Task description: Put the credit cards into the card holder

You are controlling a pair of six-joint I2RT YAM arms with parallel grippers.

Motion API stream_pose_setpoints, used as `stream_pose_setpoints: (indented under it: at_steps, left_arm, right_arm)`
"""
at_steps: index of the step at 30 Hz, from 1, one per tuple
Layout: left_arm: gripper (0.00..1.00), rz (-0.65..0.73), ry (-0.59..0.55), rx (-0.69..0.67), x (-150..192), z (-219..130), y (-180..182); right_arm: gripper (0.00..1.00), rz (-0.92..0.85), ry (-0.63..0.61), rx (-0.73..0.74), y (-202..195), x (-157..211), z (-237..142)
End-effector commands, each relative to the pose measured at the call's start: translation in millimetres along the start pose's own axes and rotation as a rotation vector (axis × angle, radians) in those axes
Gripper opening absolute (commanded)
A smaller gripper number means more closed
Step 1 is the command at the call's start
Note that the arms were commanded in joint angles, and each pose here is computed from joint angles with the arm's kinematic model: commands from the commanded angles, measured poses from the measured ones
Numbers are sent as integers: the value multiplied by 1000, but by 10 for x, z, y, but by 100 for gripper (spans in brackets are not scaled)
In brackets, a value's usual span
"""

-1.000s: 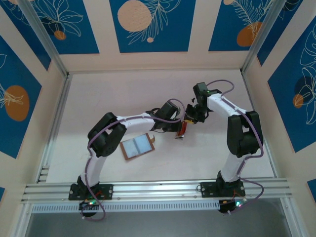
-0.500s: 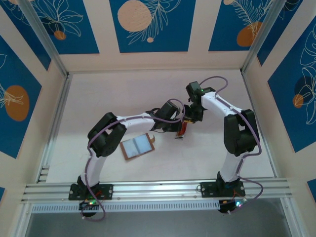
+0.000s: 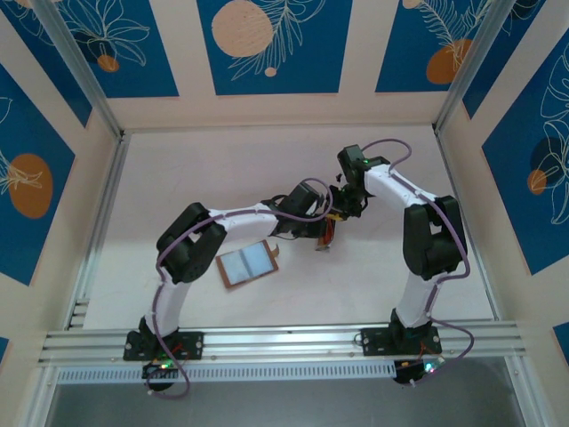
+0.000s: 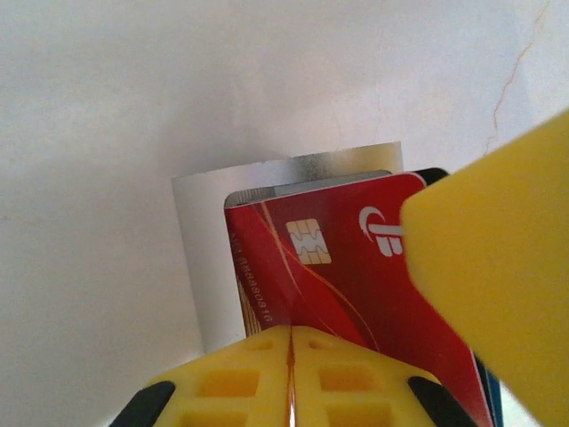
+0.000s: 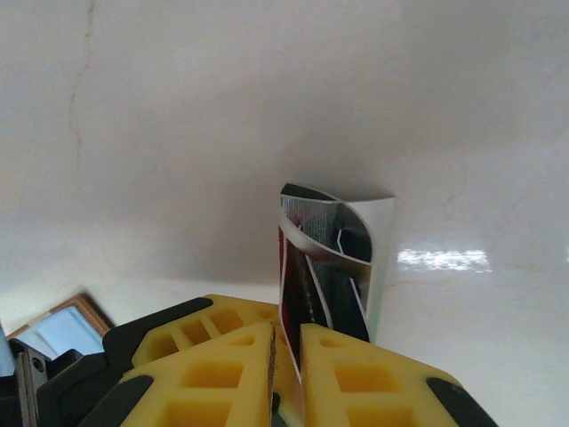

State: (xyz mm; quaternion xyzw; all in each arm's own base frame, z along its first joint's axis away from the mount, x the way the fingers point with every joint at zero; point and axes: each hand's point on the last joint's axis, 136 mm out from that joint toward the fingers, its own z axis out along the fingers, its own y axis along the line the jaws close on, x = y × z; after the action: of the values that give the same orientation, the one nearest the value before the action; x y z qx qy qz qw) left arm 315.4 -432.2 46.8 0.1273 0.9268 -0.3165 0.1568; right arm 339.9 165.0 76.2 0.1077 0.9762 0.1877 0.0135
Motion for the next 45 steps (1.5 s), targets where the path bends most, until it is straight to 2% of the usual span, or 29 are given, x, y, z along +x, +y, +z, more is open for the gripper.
stream_pose_setpoints:
  at_steps: [1,19,29,37,41,45]
  left_arm:
    - [9,-33,47,-44,155,-32,153]
    - [10,-51,4,-36,113,-302,186]
    - [10,-39,-18,-16,19,-414,113]
    - [10,-27,-72,-6,-75,-872,60]
    - [11,-63,-82,-55,40,-1150,304]
    - [12,-138,-80,-145,304,-1443,741]
  right_arm:
    - [16,18,89,-60,69,189,111]
    - [16,-51,53,189,-137,218,143]
    - [11,-76,65,180,-49,268,142]
    - [0,-88,65,109,89,283,53]
    - [0,-102,49,62,182,280,-55]
    - [0,-118,27,15,265,277,-178]
